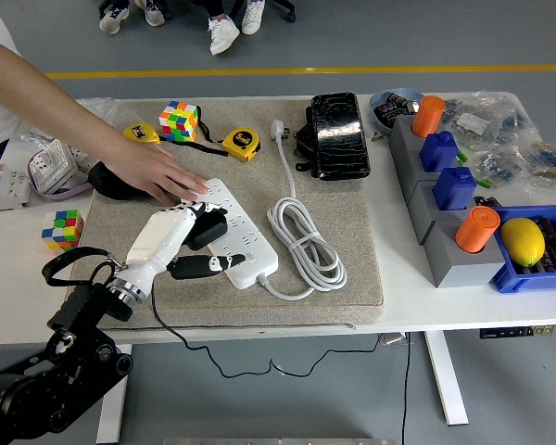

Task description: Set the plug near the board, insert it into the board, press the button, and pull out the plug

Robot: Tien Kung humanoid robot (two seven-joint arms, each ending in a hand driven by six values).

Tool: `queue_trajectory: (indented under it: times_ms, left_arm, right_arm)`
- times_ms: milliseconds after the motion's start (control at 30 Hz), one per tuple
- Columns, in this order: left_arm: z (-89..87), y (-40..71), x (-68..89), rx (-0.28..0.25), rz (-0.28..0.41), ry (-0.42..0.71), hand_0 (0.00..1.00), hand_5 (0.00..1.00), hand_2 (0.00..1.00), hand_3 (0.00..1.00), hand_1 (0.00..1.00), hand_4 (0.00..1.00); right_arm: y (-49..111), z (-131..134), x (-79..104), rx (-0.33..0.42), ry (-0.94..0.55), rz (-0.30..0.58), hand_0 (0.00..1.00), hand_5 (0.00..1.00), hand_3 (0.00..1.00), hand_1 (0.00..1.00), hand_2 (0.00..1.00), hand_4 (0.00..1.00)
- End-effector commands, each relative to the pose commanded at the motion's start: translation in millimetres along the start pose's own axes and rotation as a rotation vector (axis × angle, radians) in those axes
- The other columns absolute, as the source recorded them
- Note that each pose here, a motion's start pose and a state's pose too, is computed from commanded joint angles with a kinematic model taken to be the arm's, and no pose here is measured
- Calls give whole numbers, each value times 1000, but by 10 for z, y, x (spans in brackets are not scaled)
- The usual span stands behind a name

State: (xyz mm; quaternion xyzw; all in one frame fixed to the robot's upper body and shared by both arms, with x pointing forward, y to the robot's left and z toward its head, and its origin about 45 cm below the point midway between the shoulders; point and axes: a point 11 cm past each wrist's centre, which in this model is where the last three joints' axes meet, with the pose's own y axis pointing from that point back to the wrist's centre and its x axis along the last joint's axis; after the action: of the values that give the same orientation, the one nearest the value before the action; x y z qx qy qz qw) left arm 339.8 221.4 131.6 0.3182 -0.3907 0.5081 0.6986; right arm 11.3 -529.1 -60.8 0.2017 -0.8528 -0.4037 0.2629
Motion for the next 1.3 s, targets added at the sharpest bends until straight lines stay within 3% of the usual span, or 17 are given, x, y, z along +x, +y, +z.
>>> queue_trajectory:
  times_ms: [400, 700, 733, 800, 900, 933, 1100, 1133, 1300]
  left_arm:
    - [44, -31, 4, -10, 1, 13, 654, 653, 769, 726, 780, 998]
    - [310, 14, 209, -92, 35, 103, 652, 656, 769, 727, 780, 998]
    - [352, 35, 247, -103, 35, 118, 518, 654, 701, 726, 686, 998]
    - [422, 66, 299, -115, 26, 150, 518, 654, 701, 726, 686, 998]
    - [510, 109, 339, -115, -10, 201, 518, 654, 701, 726, 686, 998]
    - [536, 129, 338, -106, -38, 219, 232, 433, 416, 692, 350, 941]
    - [605, 181, 247, -34, -206, 206, 232, 433, 416, 692, 350, 941]
    - [608, 194, 218, -13, -249, 193, 119, 66, 208, 871, 152, 623]
    - [645, 261, 119, 58, -426, 146, 119, 66, 208, 871, 152, 623]
  right_arm:
    - [1, 6, -2, 0, -1, 0, 551, 370, 509, 608, 546, 848]
    - [2, -5, -7, 5, -1, 0, 548, 372, 508, 607, 545, 849]
    - [2, -1, -8, 4, -1, -1, 548, 373, 509, 607, 546, 849]
    - [3, 5, -9, 3, 0, -1, 548, 373, 509, 607, 546, 849]
    - [4, 16, -6, 0, 1, -1, 548, 373, 509, 607, 546, 849]
    - [4, 23, -1, -1, 1, 0, 548, 373, 509, 607, 546, 850]
    - [6, 39, 2, -5, 1, 0, 548, 373, 509, 607, 546, 850]
    - [6, 39, -3, -5, -1, -1, 547, 374, 509, 607, 546, 850]
    - [6, 36, 0, -5, 0, -1, 547, 374, 509, 607, 546, 850]
